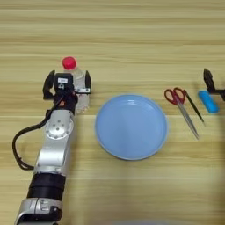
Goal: Move the objects on the table
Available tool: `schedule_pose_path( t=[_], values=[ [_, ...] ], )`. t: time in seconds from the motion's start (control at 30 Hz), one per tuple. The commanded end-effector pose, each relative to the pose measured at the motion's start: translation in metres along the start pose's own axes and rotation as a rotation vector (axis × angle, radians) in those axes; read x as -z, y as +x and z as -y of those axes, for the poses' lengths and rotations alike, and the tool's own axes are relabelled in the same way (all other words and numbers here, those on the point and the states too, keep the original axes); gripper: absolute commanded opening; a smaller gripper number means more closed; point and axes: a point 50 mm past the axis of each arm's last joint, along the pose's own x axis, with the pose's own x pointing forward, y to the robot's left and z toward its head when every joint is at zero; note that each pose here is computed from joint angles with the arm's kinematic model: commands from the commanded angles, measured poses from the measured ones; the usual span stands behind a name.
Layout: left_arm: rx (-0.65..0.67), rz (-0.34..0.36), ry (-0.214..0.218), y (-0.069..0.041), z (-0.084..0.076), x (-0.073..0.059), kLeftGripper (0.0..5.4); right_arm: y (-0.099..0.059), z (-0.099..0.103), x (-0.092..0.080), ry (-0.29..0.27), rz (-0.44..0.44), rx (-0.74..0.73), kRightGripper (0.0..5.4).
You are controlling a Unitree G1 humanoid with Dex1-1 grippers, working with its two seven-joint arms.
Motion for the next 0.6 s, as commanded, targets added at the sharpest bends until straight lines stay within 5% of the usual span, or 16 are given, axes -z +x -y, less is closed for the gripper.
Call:
schedule_pose_path(
  t=[0.03,0.23,0.6],
  values=[
    [0.009,-0.022,0.018,0.0007,0.0004,0.0036,5.4,0.0031,-0.0032,-0.005,0.0,0.019,-0.005,5.37],
    [0.012,-0.021,0.018,0.0007,0.0007,0.0042,5.4,0.0032,-0.0032,-0.005,0.001,0.019,-0.004,5.37],
    [0.031,-0.004,0.009,0.0,0.0022,0.0034,4.22,0.0033,-0.0032,-0.005,0.002,0.018,-0.003,5.4]
  ],
)
